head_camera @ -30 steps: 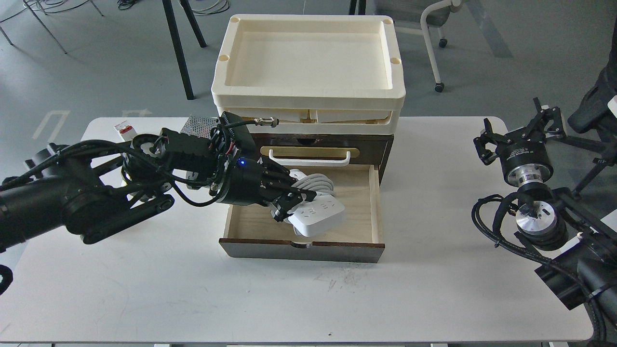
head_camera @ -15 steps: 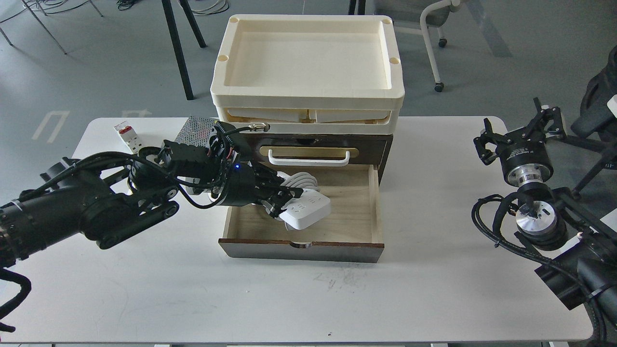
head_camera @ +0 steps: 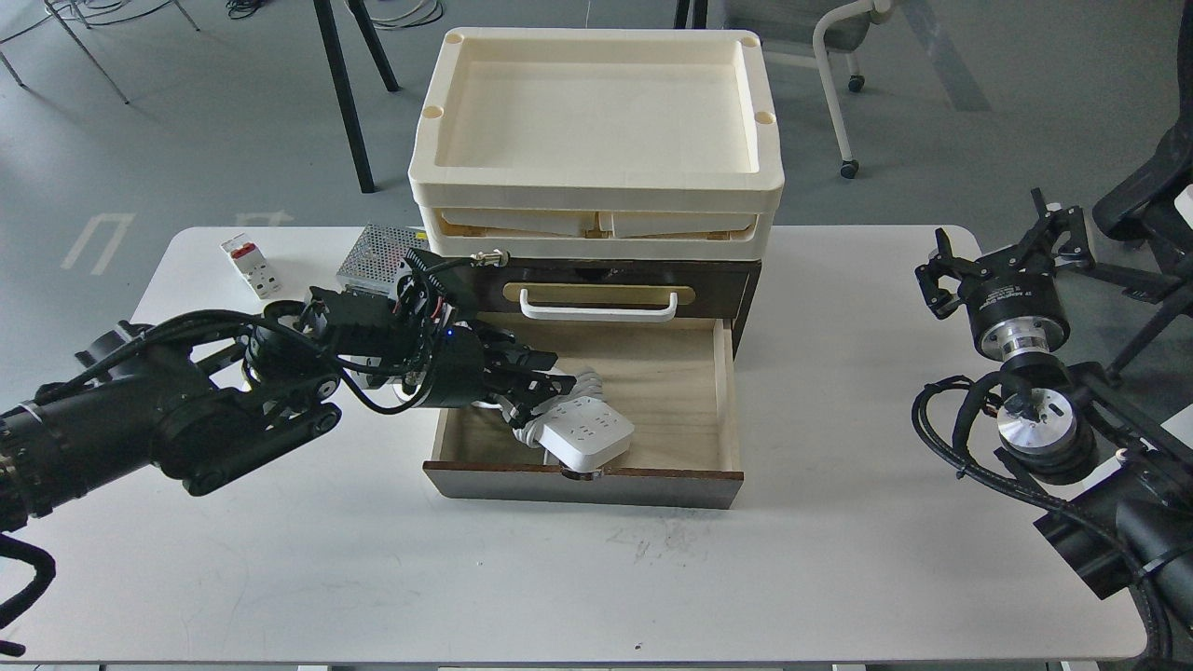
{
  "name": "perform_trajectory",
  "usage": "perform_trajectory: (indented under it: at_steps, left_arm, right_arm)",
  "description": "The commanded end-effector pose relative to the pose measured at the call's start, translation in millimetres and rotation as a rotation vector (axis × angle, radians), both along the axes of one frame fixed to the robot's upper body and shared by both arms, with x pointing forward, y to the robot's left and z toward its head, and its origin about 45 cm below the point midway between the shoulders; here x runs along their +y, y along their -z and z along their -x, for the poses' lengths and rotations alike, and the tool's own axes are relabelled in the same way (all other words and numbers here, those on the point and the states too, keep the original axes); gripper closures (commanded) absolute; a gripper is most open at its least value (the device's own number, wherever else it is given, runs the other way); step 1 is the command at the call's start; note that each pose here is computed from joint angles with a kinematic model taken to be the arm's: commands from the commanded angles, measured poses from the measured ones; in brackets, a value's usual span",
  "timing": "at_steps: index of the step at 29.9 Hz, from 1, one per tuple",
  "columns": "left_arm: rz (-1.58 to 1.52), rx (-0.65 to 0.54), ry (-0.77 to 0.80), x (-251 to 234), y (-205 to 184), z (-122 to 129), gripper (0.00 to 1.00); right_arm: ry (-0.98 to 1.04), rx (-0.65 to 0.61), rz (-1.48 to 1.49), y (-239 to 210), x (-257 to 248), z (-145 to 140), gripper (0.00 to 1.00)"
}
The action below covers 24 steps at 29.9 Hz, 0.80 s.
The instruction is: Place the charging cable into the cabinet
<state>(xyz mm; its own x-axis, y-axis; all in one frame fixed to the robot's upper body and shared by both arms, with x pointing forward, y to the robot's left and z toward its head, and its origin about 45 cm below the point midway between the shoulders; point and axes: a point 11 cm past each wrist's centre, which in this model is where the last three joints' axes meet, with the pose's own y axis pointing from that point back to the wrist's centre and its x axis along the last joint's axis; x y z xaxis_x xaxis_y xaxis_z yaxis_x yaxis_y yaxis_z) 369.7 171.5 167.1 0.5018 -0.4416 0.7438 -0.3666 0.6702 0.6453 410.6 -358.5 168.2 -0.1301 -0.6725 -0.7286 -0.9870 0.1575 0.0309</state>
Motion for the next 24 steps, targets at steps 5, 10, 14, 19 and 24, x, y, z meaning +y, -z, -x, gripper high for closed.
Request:
perform_trajectory:
  at_steps: [5,10,14,19,24]
  left_arm:
    - [0.279,-0.032,0.080,-20.8,-68.7,10.0,0.17]
    - [0.634,0.078,0.016,-29.7,-132.3,8.8,0.09]
    - [0.885,0.136,-0.049,-19.1,-189.4,-6.4,0.10]
    - [1.175,0.195,-0.193,26.5,-239.9,-34.7,0.10]
    - [1.459,0.426,-0.452,85.5,-253.6,-62.4,0.09]
  right_arm:
    - [-0.001,-0.001,0.000,-0.1,0.1,0.0,0.00]
    - [-0.002,0.000,0.001,0.1,0.0,-0.3,0.00]
    - [-0.001,-0.001,0.001,-0.1,-0.6,-0.6,0.00]
    - [0.000,-0.002,0.000,-0.4,-0.4,-1.1,0.00]
    - [-0.009,0.008,-0.003,0.6,1.9,-2.5,0.00]
